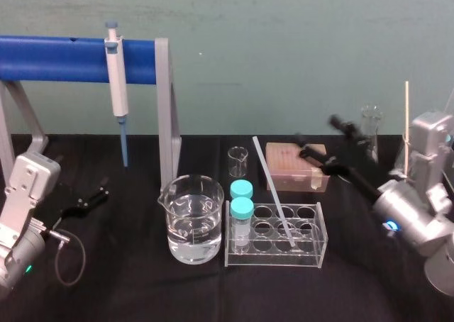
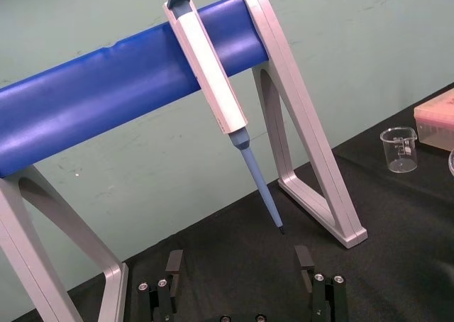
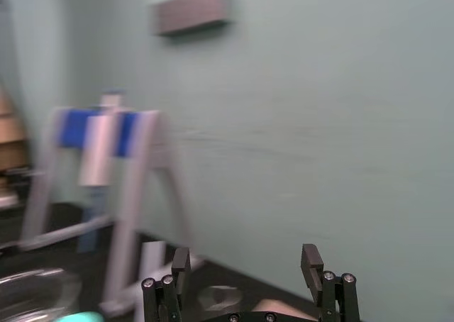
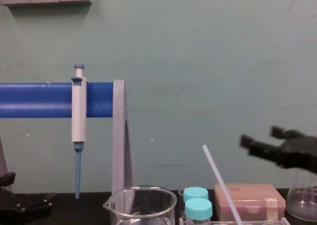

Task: Pick up the stirring rod with one hand, then place it down.

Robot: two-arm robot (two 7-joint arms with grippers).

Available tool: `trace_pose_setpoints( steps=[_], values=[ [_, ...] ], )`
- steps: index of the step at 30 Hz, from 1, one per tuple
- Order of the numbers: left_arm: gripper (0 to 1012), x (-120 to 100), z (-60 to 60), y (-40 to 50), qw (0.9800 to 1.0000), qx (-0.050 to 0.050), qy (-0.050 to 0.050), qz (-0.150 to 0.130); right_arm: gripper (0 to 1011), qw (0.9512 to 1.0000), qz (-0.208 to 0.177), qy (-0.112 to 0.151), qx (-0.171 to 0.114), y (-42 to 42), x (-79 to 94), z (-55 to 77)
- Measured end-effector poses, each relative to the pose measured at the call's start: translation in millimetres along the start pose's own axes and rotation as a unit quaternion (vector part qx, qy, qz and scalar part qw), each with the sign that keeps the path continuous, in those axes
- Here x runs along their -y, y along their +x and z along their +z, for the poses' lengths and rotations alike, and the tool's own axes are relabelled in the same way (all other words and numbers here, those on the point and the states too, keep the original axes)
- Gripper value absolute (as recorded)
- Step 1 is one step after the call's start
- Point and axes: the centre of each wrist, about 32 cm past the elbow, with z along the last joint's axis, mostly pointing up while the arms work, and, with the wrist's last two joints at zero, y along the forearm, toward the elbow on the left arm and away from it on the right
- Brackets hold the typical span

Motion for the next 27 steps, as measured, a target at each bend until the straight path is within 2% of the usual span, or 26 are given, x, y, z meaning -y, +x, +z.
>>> trace_pose_setpoints(
  steps=[1, 2, 3, 4, 7, 8, 10, 16, 27],
  values=[
    [1000, 0.0, 0.0, 0.0, 1.0000, 0.000, 0.000, 0.000, 1002, 1.0000, 0.000, 0.000, 0.000, 0.0, 0.0, 0.0],
    [1000, 0.0, 0.0, 0.0, 1.0000, 0.000, 0.000, 0.000, 1003, 0.9994, -0.035, -0.002, 0.007, 0.4, 5.3, 3.0],
    [1000, 0.0, 0.0, 0.0, 1.0000, 0.000, 0.000, 0.000, 1003, 0.9986, -0.053, -0.003, 0.009, 0.7, 8.0, 3.6],
    [1000, 0.0, 0.0, 0.0, 1.0000, 0.000, 0.000, 0.000, 1003, 0.9963, -0.084, -0.010, 0.011, 1.0, 13.3, 3.7],
    [1000, 0.0, 0.0, 0.0, 1.0000, 0.000, 0.000, 0.000, 1003, 0.9910, -0.130, -0.029, 0.011, 0.4, 21.2, 0.4],
    [1000, 0.0, 0.0, 0.0, 1.0000, 0.000, 0.000, 0.000, 1003, 0.9910, -0.130, -0.029, 0.011, 0.4, 21.2, 0.4],
    [1000, 0.0, 0.0, 0.1, 1.0000, 0.000, 0.000, 0.000, 1003, 0.9866, -0.156, -0.049, 0.005, -1.1, 26.2, -5.0],
    [1000, 0.0, 0.0, 0.0, 1.0000, 0.000, 0.000, 0.000, 1003, 0.9814, -0.173, -0.082, -0.009, -5.0, 29.4, -15.5],
    [1000, 0.0, 0.0, 0.0, 1.0000, 0.000, 0.000, 0.000, 1003, 0.9819, -0.173, -0.078, -0.007, -4.2, 29.3, -14.4]
  ],
)
